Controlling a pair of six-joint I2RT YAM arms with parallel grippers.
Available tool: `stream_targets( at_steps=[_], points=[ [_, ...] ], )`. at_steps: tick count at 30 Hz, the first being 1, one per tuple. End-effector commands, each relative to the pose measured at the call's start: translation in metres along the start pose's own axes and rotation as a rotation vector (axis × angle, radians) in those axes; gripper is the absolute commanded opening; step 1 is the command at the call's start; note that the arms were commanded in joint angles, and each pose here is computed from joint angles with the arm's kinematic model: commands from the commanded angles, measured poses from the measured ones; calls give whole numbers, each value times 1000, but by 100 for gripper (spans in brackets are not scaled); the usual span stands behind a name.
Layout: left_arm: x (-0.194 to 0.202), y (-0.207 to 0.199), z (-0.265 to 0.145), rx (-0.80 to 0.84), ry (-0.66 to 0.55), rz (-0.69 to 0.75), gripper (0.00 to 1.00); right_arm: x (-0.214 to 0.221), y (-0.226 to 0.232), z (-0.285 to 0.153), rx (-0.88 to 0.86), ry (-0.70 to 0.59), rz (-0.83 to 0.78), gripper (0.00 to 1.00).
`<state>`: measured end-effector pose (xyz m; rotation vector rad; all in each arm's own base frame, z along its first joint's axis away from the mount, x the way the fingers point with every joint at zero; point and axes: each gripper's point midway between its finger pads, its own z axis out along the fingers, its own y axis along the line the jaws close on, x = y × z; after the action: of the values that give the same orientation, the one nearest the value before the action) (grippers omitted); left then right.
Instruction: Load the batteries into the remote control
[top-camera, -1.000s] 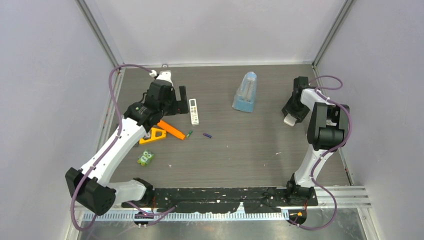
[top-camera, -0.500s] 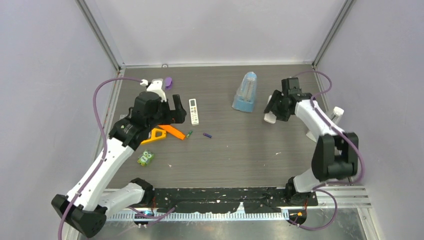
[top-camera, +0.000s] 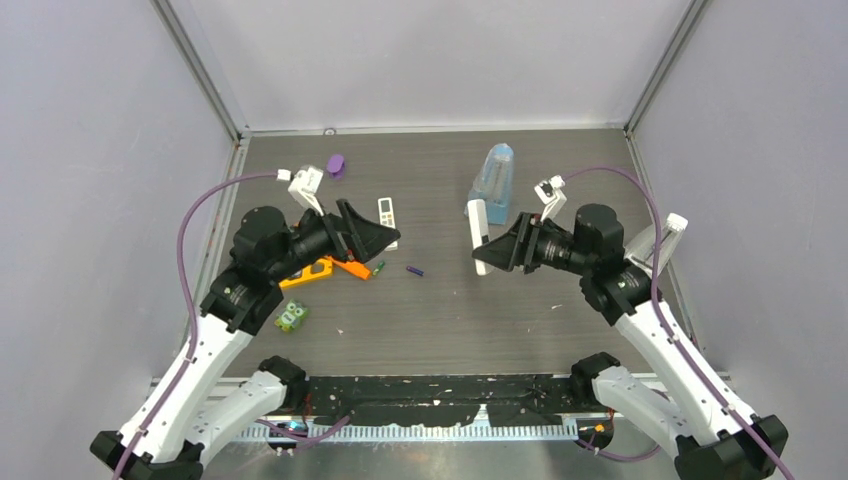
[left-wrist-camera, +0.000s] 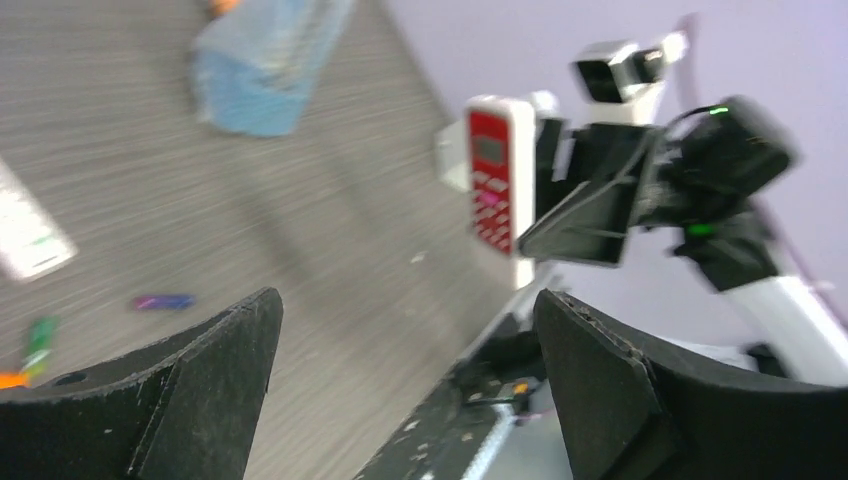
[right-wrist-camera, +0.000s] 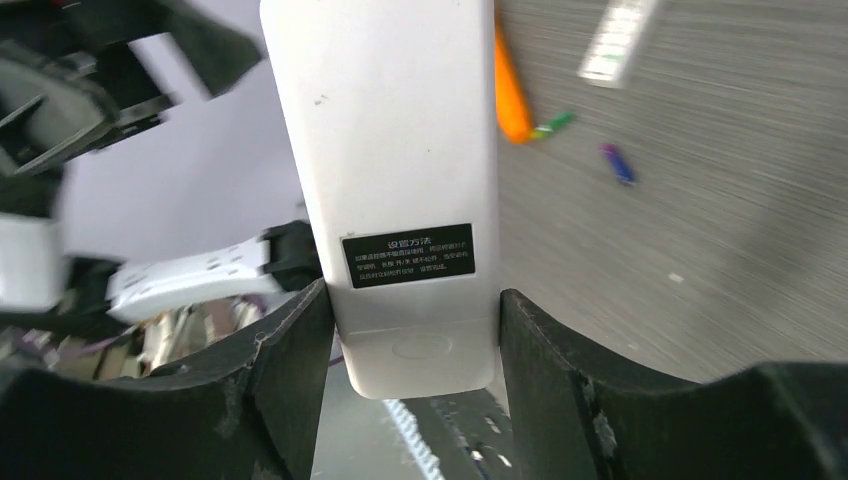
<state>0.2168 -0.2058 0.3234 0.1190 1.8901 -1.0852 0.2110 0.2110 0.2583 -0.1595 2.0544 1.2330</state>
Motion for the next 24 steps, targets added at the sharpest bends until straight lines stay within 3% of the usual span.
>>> stream_targets(
  at_steps=[1,4,9,13,20,23,24],
  points=[
    [-27,-94,-18,482,-77,-62,98,-14,91,-25,-400,-51,-81,29],
    [-26,-125,-26,663,-66,-43,95,-20,124,-38,-524,-62,-100,32],
    [-23,-153,-18,726,-21,-28,93,-32,167,-53,-692,-31,-87,33],
    [-31,-162,-16,735,-63,-21,94,-37,193,-67,-809,-29,-92,33],
    [-36,-178,-19,790,-98,2,95,-36,191,-57,-766,-17,-107,33],
    [-39,-171,-13,732,-115,-9,95,-33,177,-37,-606,-3,-113,33],
    [-41,-166,-12,694,-134,-1,95,-37,177,-36,-574,-28,-193,33]
  ],
)
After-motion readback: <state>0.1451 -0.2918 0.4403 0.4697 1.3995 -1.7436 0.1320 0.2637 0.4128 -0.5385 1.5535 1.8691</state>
